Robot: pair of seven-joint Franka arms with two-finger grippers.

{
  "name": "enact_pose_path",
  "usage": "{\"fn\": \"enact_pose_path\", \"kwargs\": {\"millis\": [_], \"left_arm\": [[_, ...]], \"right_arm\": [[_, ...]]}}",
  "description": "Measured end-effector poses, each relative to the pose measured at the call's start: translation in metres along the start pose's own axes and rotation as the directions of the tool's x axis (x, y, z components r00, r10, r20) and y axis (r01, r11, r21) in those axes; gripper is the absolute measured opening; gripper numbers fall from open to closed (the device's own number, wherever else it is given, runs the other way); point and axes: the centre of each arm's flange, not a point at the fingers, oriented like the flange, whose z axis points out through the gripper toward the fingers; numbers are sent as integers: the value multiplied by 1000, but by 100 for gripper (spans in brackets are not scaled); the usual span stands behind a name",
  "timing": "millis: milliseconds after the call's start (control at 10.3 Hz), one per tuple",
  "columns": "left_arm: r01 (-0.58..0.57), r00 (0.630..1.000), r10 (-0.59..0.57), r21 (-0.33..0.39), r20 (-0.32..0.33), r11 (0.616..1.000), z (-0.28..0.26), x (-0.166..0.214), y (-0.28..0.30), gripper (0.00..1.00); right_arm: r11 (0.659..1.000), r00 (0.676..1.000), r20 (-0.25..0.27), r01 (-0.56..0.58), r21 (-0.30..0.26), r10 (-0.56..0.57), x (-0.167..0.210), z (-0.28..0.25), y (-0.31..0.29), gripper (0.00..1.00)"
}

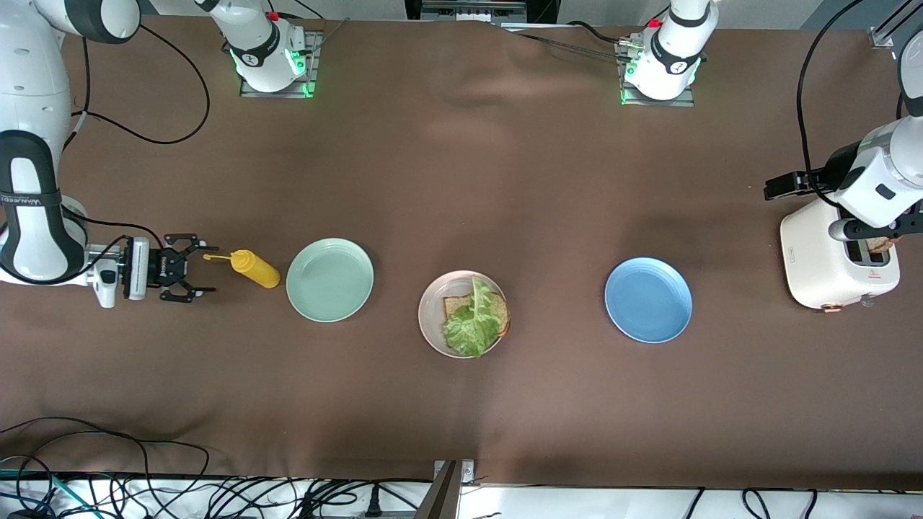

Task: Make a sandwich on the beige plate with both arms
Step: 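Move the right gripper to the yellow mustard bottle, then grasp the mustard bottle with the right gripper and lift it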

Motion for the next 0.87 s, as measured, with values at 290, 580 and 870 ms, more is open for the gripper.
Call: {"fn": "enact_pose_path", "kwargs": {"millis": [290,580,870], "left_arm": [[-1,1000,1,0,0,1000,0,0,0,100],[-1,1000,1,0,0,1000,0,0,1,100],[-1,1000,1,0,0,1000,0,0,1,100]], "right_arm": [[995,981,-191,38,91,-20,4,33,-6,100],[987,941,-305,160,10,-149,21,39,0,100],[974,918,-333,224,-15,-216,28,49,3,100]]}}
